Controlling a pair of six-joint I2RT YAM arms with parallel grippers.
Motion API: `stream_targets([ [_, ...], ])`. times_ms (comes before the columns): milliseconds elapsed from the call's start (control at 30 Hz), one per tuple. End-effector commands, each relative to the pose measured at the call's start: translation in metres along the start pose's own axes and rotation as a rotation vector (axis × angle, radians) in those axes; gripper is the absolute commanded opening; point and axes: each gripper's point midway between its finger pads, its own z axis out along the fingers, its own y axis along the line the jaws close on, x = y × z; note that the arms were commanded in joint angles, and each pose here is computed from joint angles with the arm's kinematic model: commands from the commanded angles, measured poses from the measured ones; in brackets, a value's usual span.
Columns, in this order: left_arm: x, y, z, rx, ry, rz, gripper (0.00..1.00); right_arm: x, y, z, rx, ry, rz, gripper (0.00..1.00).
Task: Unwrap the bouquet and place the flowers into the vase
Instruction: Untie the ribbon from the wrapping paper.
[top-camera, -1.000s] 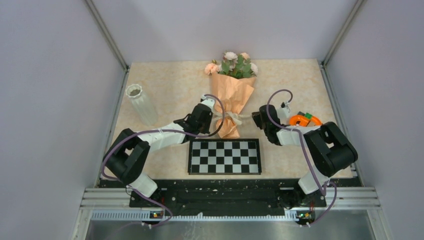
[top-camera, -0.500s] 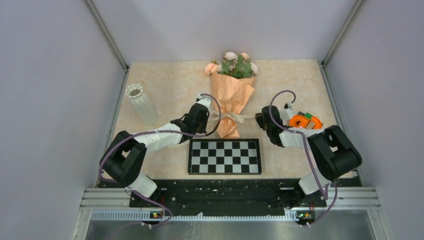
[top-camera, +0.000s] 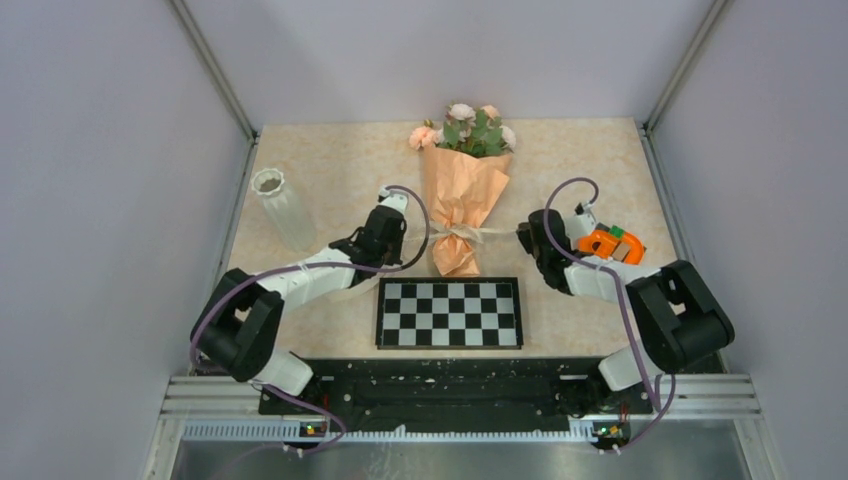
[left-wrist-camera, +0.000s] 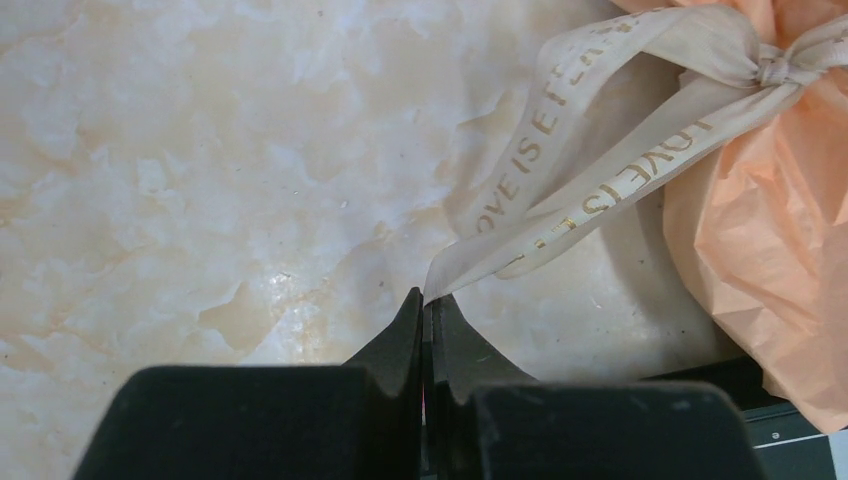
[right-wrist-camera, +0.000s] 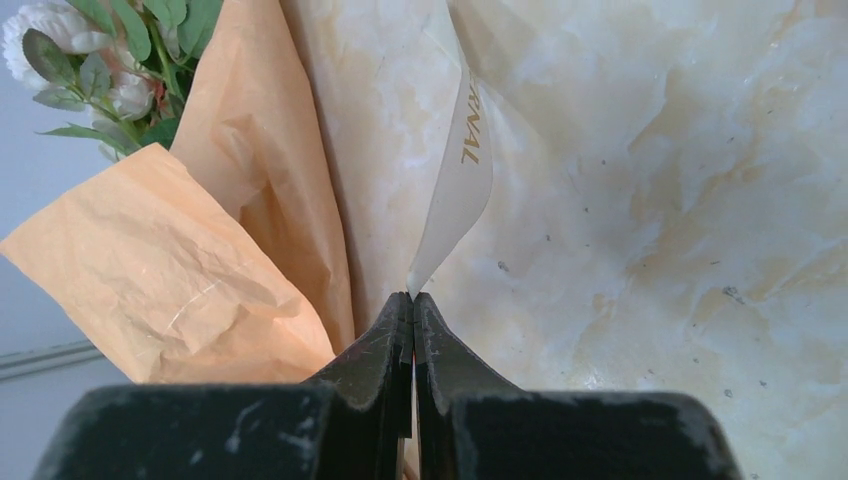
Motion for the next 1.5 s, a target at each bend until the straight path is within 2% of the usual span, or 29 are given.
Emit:
stream_targets([
  [0, -0.005, 0.016, -0.008, -0.037, -0.028, -0.041, 0.0, -0.027, -0.006, -0.005, 0.02, -0.093, -0.024, 0.0],
  [767, -0.007, 0.055, -0.016, -0.094, -0.032, -0.109, 0.0, -0.065, -0.013, -0.016, 0.062, -0.2, -0.095, 0.0],
  [1467, -0.011, 0.063, -0.019, -0.085, -0.028, -0.169, 0.0, -0.1, -0.029, -0.029, 0.114, -0.285, -0.123, 0.0],
])
